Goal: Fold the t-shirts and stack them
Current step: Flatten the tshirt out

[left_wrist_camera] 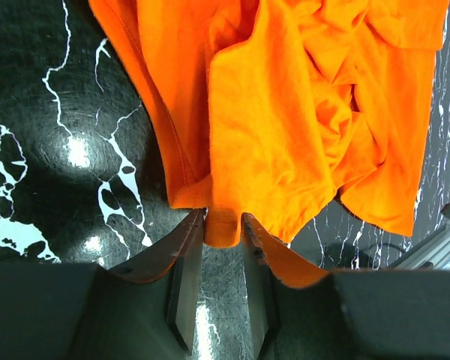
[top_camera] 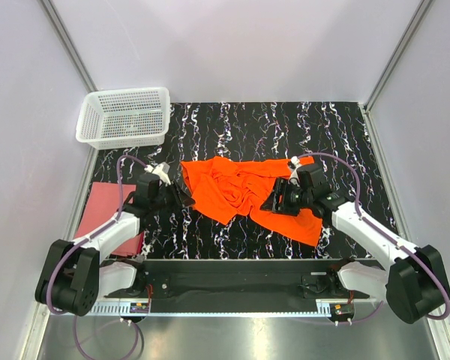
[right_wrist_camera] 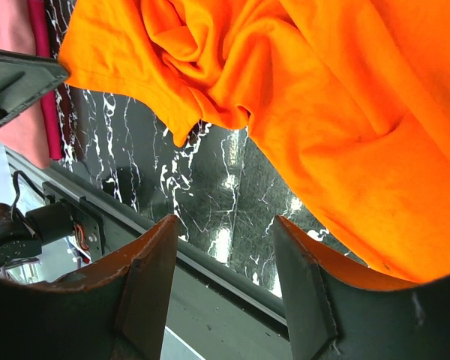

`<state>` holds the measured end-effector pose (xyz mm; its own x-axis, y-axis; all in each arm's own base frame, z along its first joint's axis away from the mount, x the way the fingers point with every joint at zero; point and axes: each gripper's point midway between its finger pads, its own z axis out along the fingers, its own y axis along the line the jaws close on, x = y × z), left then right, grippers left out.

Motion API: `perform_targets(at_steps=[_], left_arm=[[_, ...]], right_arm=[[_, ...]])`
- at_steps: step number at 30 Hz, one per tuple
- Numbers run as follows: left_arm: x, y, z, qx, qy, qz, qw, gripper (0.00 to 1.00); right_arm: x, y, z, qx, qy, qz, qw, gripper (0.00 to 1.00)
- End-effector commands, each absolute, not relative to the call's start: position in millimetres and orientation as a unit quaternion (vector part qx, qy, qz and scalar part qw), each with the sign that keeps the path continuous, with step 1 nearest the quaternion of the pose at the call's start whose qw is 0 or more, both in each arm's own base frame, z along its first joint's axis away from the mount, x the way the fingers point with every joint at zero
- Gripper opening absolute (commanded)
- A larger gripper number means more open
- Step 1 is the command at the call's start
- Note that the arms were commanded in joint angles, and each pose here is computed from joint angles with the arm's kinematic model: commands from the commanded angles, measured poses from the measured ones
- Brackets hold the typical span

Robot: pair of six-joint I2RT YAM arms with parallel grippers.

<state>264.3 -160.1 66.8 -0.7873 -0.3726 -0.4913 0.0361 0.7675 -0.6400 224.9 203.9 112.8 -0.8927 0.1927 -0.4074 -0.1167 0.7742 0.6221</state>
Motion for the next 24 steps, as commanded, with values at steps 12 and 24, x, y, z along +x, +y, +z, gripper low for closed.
perform_targets(at_steps=[12, 24], left_arm=[[273, -164, 68, -0.103, 0.875, -0.346, 0.323, 0.29], [271, -157, 74, -0.129, 0.876, -0.331, 0.326, 0.00]], right_arm=[[224, 202, 108, 0.029, 0.918, 0.328, 0.220, 0.63], [253, 210, 96, 0.020, 0.929, 0.302, 0.215, 0.60]])
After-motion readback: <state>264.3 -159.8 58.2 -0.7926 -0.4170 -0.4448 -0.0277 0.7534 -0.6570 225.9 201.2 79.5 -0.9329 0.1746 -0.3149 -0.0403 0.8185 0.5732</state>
